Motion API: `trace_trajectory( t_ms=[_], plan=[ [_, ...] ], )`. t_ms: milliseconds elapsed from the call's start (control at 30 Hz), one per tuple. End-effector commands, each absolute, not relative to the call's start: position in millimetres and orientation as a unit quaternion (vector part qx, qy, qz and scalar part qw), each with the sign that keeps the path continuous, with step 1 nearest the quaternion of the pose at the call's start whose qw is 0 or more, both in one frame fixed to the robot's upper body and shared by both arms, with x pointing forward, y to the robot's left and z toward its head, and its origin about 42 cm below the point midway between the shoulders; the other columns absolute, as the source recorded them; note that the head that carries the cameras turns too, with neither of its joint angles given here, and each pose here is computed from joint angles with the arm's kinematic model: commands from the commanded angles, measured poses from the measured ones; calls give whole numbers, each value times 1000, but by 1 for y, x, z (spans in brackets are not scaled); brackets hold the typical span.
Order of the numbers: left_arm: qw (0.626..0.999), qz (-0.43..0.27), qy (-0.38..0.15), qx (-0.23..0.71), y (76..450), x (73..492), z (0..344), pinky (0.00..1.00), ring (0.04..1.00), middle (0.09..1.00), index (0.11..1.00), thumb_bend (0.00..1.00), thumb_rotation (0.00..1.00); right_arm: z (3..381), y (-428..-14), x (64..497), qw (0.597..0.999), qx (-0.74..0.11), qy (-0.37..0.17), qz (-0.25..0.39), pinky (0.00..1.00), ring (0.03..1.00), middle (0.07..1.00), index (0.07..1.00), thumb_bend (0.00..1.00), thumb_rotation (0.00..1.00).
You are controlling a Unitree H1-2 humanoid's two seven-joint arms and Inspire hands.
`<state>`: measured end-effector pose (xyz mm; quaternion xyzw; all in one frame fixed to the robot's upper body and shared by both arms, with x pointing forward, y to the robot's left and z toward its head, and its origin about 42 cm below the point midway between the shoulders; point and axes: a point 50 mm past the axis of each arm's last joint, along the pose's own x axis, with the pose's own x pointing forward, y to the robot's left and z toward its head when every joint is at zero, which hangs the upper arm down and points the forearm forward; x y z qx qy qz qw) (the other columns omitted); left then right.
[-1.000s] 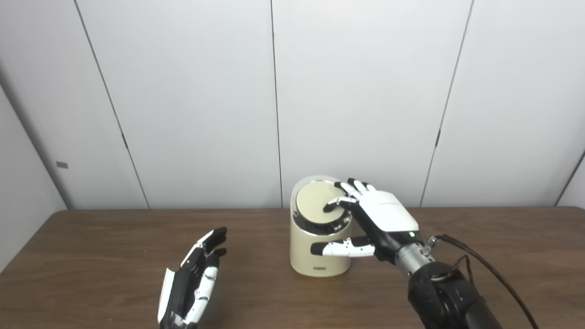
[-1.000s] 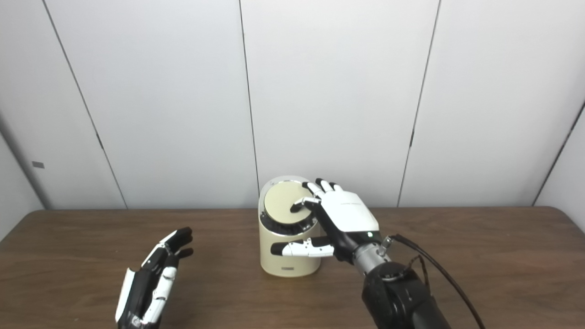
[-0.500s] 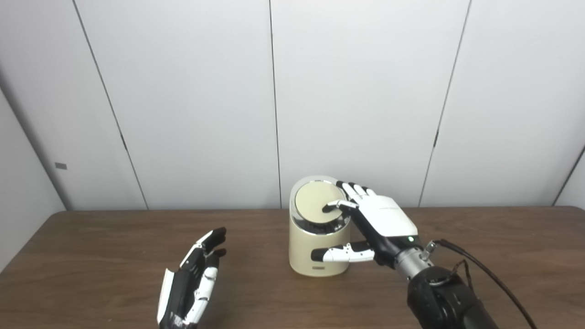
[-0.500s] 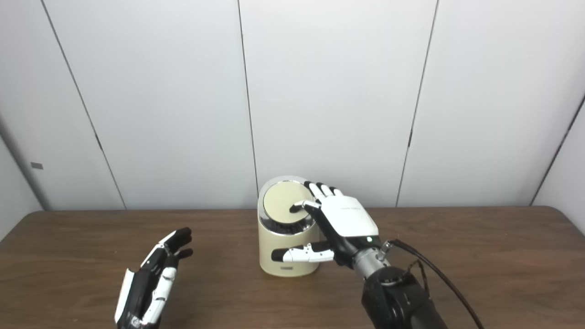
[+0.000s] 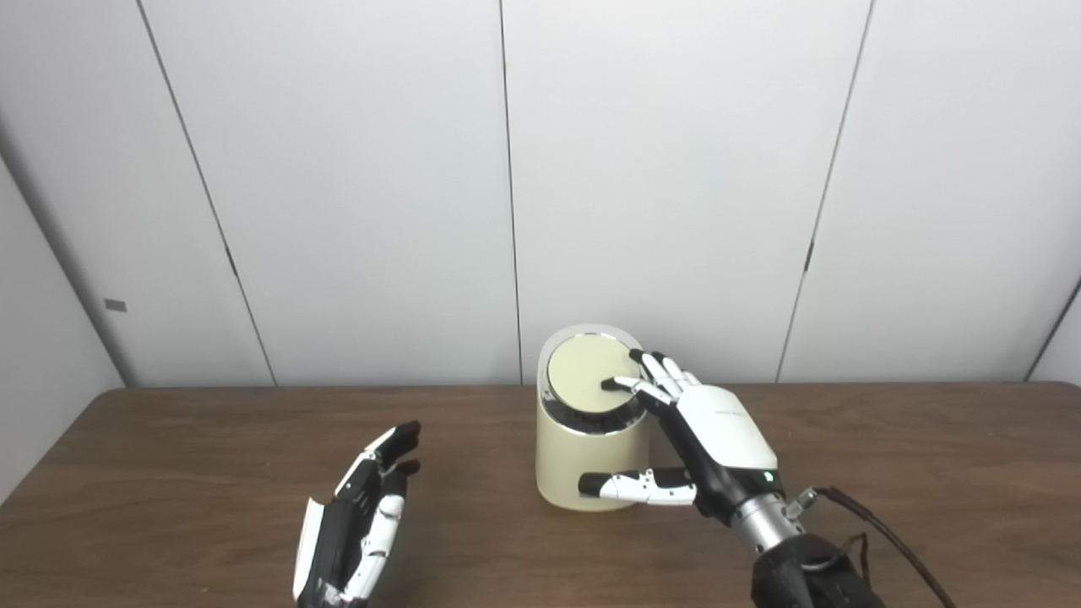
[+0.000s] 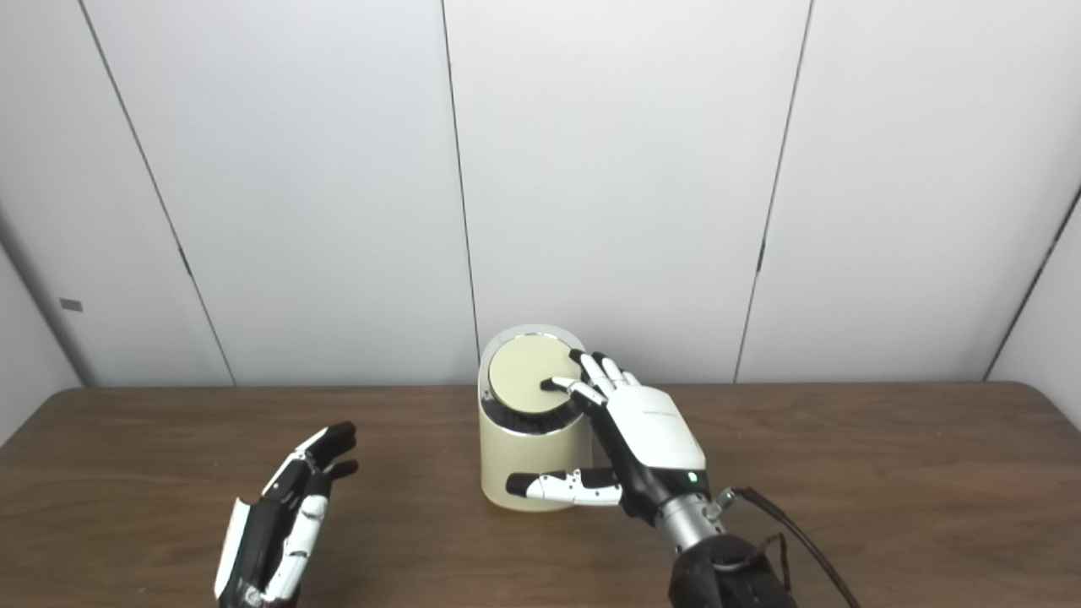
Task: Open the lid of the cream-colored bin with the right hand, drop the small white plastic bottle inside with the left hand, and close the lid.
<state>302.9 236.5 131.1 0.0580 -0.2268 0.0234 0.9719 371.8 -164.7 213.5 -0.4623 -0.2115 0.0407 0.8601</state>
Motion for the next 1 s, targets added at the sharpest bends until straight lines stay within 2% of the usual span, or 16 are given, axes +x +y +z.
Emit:
trace_trajectory(
  t_ms=[0, 100, 167, 333, 400, 433, 500, 533, 600, 633, 700, 767, 800, 833, 900, 967],
  plan=[
    [966, 29, -247, 65, 239, 307, 139, 799, 863, 864, 830, 405, 774, 235, -169, 375, 860, -427, -281, 1, 827, 936, 935, 836, 793, 766],
    [967, 30, -245, 64, 239, 308, 137, 807, 866, 862, 829, 400, 775, 238, -175, 376, 861, -413, -298, -13, 868, 967, 969, 946, 791, 824],
    [967, 29, -244, 63, 239, 309, 136, 810, 865, 861, 827, 394, 768, 239, -178, 377, 861, -409, -302, -18, 885, 972, 966, 984, 794, 828],
    [968, 28, -241, 60, 238, 310, 135, 814, 869, 868, 833, 390, 775, 236, -189, 376, 864, -393, -315, -25, 891, 959, 960, 992, 763, 830],
    [968, 28, -241, 60, 237, 310, 135, 815, 871, 869, 836, 374, 800, 232, -194, 375, 867, -373, -329, -24, 828, 938, 952, 977, 635, 810],
    [968, 29, -242, 57, 237, 309, 136, 815, 871, 869, 838, 368, 807, 228, -198, 373, 869, -360, -338, -26, 816, 934, 951, 974, 608, 804],
    [968, 31, -243, 49, 236, 310, 136, 800, 862, 864, 833, 265, 874, 218, -207, 368, 871, -341, -352, -32, 755, 888, 910, 923, 442, 813],
    [968, 31, -244, 49, 237, 310, 137, 799, 862, 864, 832, 238, 887, 212, -213, 364, 874, -328, -356, -34, 745, 878, 899, 908, 396, 833],
    [968, 34, -243, 56, 237, 310, 136, 789, 856, 861, 828, 197, 899, 198, -222, 354, 883, -307, -353, -41, 700, 834, 855, 842, 269, 767],
    [967, 35, -243, 65, 238, 310, 136, 784, 854, 859, 826, 193, 895, 191, -227, 349, 887, -301, -347, -47, 689, 821, 844, 826, 240, 751],
    [967, 36, -238, 82, 239, 310, 135, 778, 854, 859, 829, 194, 832, 177, -234, 341, 898, -288, -328, -58, 665, 796, 825, 797, 181, 667],
    [967, 40, -230, 96, 241, 311, 132, 764, 842, 847, 821, 191, 648, 162, -238, 335, 912, -272, -300, -68, 681, 803, 826, 801, 171, 639],
    [968, 42, -228, 99, 242, 311, 130, 749, 832, 838, 812, 189, 518, 157, -239, 332, 916, -266, -290, -71, 696, 809, 832, 809, 178, 656],
    [968, 43, -224, 108, 244, 310, 128, 741, 826, 833, 807, 192, 445, 150, -239, 330, 921, -261, -279, -76, 705, 813, 836, 813, 177, 664],
    [968, 46, -219, 117, 247, 310, 126, 715, 812, 824, 800, 199, 373, 141, -238, 326, 926, -253, -267, -83, 709, 808, 831, 806, 201, 675],
    [967, 50, -216, 122, 249, 308, 125, 703, 802, 817, 794, 200, 352, 133, -238, 321, 931, -244, -256, -92, 701, 801, 824, 797, 204, 666]
  ],
)
